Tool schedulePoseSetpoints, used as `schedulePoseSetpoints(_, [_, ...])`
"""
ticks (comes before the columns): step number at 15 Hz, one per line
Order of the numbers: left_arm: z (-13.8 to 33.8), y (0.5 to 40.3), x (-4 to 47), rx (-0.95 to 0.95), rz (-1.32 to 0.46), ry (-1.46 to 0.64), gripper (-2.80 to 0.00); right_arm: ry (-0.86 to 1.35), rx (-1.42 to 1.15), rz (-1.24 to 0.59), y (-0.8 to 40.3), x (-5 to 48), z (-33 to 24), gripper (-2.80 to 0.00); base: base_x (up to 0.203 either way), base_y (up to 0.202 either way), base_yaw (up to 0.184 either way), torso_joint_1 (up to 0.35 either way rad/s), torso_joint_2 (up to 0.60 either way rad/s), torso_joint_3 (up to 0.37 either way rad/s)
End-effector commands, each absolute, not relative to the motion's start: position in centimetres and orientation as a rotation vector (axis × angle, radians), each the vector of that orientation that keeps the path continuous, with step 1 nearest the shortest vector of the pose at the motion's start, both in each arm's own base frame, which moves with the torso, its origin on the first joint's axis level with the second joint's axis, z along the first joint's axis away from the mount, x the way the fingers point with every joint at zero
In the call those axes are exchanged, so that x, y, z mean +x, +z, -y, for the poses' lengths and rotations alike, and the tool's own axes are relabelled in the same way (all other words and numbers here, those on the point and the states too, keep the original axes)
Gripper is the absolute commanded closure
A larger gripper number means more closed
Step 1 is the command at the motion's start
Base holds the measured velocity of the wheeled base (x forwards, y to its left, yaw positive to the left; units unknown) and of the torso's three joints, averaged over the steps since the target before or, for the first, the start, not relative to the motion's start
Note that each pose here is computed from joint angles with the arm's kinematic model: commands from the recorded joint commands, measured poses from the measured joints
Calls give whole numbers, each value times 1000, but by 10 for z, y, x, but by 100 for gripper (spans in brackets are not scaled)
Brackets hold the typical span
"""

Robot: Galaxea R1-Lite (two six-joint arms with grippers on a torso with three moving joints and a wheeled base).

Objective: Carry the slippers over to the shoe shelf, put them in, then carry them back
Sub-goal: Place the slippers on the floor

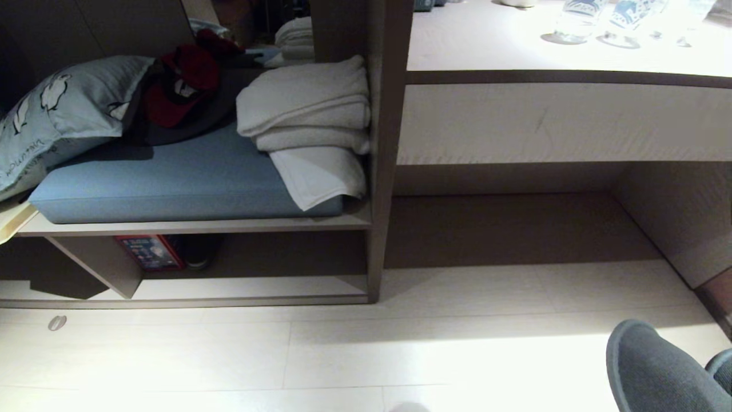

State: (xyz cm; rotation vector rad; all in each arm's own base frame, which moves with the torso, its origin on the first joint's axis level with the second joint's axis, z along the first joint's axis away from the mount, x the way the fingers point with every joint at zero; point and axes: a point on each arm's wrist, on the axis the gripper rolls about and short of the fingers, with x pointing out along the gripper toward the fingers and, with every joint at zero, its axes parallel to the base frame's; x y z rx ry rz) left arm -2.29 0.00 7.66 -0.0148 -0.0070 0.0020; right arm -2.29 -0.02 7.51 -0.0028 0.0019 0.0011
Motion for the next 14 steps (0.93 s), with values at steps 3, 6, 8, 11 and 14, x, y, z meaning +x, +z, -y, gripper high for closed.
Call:
schedulePoseSetpoints(3, [0,77,-23,-15,6,3,0,1,-3,-5,75,-23,0,0,0,-195,1,2,2,3])
schedulePoseSetpoints(6, [0,77,-23,-15,6,2,0,2,-3,-5,75,-23,0,0,0,-197,3,0,3,3])
schedulePoseSetpoints(8, [0,77,-23,-15,6,3,0,0,-3,-5,75,-23,0,0,0,-197,1,1,0,2])
schedulePoseSetpoints(11, [0,77,-23,-15,6,3,0,2,-3,-5,75,-23,0,0,0,-196,2,2,2,2])
schedulePoseSetpoints(14, [0,77,-23,-15,7,3,0,2,-3,-5,75,-23,0,0,0,-198,1,3,5,2])
